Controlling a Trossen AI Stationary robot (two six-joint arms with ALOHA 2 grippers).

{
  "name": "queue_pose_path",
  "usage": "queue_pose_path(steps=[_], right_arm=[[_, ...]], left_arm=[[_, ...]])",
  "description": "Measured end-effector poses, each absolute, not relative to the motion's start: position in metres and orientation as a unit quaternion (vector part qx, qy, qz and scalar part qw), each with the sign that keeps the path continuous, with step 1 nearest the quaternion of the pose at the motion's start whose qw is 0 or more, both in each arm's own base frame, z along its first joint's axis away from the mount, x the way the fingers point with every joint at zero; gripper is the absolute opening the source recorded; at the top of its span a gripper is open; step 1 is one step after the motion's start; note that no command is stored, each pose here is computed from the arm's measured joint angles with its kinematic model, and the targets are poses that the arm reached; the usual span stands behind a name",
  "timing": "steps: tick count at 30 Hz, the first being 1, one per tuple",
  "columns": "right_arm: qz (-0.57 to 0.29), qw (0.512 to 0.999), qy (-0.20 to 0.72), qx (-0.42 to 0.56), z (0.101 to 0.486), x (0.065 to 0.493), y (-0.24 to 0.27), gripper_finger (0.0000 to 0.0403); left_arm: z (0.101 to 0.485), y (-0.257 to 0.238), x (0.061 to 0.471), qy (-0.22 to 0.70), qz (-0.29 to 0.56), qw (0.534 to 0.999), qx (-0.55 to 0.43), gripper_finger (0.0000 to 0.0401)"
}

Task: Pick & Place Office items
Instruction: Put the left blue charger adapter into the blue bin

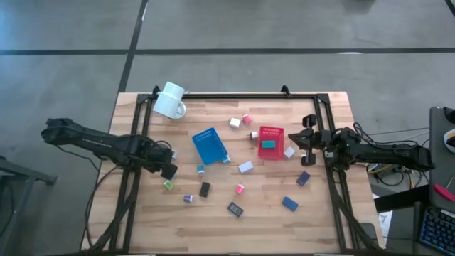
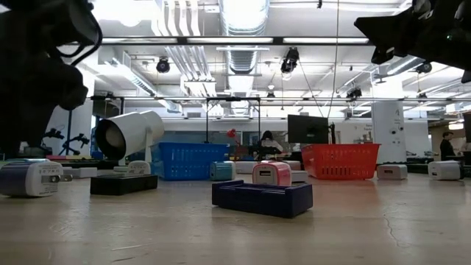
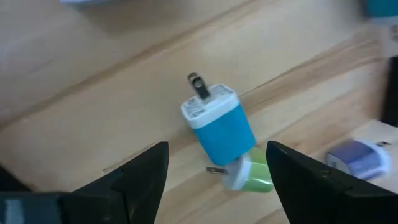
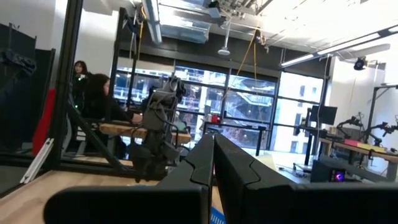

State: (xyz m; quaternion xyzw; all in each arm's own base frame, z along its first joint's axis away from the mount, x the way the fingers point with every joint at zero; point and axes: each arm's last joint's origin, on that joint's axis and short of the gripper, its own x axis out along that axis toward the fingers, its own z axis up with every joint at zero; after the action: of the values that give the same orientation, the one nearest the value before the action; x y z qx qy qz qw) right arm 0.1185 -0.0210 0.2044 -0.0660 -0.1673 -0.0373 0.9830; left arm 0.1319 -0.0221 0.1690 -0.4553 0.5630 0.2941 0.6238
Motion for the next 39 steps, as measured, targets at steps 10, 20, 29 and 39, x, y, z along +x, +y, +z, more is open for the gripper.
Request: queue_pose_path(steps=[10,20,29,39], right_arm=[[-0.035,0.984,-0.168,-0.051,0.204,0.118,-0.021,0.0008],[-0.034,0.984,-0.167,-0.048,0.204,0.119,-0.021,0.0008],[-0.035,0.984,-0.167,-0.052,0.204,0.118,-0.021,0.0008],[-0.035,0.984,-0.167,-0.053,0.204,0.118,-0.021,0.0008]], left_arm=[[0.153,-0.025,0.15,0.581,0.286,0.63,-0.428,0.0274],[0.142,-0.025,0.154,0.608,0.289,0.622,-0.399,0.0273],[0.139,-0.025,0.155,0.615,0.289,0.635,-0.369,0.0251],[0.14,-0.026,0.155,0.625,0.261,0.642,-0.359,0.0149]])
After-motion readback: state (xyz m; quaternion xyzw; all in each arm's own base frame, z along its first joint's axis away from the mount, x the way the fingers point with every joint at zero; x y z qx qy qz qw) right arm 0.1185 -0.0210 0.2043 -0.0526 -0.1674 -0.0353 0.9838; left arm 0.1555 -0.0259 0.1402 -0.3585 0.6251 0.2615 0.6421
